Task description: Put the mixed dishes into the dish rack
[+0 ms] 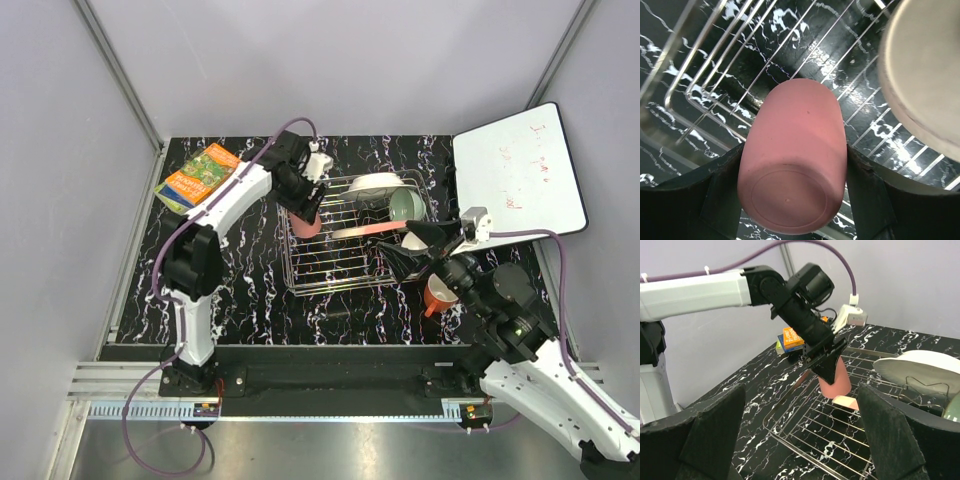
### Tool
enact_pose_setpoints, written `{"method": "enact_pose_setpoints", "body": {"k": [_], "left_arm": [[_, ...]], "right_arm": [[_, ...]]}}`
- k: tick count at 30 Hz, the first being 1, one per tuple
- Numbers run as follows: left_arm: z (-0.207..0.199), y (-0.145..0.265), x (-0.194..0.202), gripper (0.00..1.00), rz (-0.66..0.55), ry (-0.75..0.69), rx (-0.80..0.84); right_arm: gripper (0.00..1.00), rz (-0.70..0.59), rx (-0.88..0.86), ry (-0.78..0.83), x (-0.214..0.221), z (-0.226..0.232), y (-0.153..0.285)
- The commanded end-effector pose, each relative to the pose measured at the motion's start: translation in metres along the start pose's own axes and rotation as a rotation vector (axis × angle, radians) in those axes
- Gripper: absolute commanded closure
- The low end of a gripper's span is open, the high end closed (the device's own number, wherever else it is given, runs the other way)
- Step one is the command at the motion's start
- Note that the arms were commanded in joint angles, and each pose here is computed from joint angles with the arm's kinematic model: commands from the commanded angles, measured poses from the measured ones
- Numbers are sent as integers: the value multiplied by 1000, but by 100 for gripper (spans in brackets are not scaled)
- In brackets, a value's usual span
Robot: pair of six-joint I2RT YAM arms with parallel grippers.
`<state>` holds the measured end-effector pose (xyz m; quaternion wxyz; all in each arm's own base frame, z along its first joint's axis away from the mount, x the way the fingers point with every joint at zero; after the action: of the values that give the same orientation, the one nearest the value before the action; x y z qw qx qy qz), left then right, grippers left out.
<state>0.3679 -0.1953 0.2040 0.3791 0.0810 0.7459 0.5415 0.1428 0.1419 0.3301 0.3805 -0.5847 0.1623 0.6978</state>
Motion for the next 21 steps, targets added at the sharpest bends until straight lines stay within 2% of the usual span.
{"method": "enact_pose_setpoints", "body": {"k": [1,12,13,14,16,18,21], "left_arm": [[10,-13,-11,100,-21,-35,-61],[10,-39,8,98,2,-26,-42],[8,-43,14,93,20,-23,-38],[7,-45,16,83,22,-28,-37],[5,-50,26,77,46,-26,-33],[4,-50,30,64,46,-25,-37],[2,-47,35,61,46,-20,-31]], "right_arm": [[0,-12,58,19,-1,-7,4],[0,-3,77,25,6,-10,6],[0,6,79,27,8,-11,4],[0,9,81,32,9,-12,3],[0,16,85,33,11,-13,2],[0,25,87,35,14,-13,0],[0,35,93,38,17,-15,-1]]}}
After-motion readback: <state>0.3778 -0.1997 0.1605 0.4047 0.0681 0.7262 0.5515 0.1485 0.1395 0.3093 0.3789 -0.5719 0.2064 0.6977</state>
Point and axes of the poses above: each gripper's point midway between its finger pads, its own y axis back along the fingers, its own z axis along the line the jaws close on, x = y × z, the point moved 8 cm from there along y, back along the fingers, and after that the axes turned 1 degree about y, right-handed, at the moved point
